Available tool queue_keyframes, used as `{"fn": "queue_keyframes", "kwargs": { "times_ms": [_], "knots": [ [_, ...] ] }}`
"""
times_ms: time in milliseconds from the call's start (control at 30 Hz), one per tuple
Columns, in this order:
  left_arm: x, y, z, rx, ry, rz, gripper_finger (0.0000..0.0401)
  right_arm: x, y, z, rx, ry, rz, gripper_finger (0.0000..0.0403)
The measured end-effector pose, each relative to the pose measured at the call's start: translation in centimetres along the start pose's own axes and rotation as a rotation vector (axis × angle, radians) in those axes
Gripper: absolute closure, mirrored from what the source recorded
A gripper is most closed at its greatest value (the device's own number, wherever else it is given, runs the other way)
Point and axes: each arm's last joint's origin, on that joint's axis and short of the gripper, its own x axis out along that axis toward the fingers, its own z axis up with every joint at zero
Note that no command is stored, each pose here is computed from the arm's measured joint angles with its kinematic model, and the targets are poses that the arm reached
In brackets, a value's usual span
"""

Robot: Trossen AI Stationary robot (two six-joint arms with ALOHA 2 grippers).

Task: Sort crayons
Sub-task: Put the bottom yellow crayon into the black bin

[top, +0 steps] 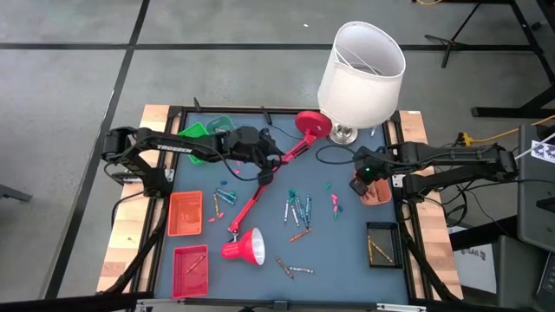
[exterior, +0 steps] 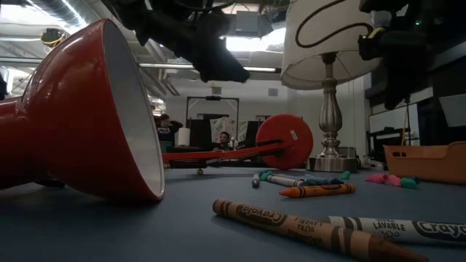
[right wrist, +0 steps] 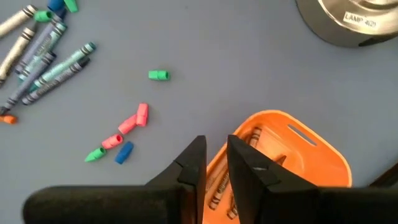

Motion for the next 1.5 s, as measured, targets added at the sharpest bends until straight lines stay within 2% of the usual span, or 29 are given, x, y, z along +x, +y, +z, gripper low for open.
{"fn": "queue_keyframes", "kwargs": {
  "times_ms": [167,300,633,767,933,1133,1500],
  "knots": [
    [-2.4,1.3,-0.3,-0.034,0.115,0.034,0.0277,0.0,0.0,0.0,0.001,-0.005,0.004,0.034],
    [-4.2,1.4,-1.4,-0.029,0.291,0.025,0.0277,0.0,0.1,0.1,0.002,-0.014,0.01,0.034],
    [-7.1,-0.7,-5.5,-0.069,0.818,-0.118,0.0277,0.0,0.2,0.2,0.004,-0.029,0.01,0.034],
    [-8.2,-2.0,-6.3,0.0,0.955,-0.177,0.0277,0.0,0.3,0.5,0.009,-0.053,0.026,0.034],
    [-8.3,-3.8,-6.8,0.219,0.962,-0.308,0.0277,-0.1,0.5,0.8,0.012,-0.082,0.047,0.034],
    [-8.3,-5.6,-9.1,0.467,0.958,-0.453,0.0277,-0.1,0.5,0.8,0.011,-0.086,0.05,0.034],
    [-7.8,-7.0,-12.7,0.543,0.911,-0.493,0.0277,-0.1,0.5,0.8,0.01,-0.087,0.051,0.034]
  ]
}}
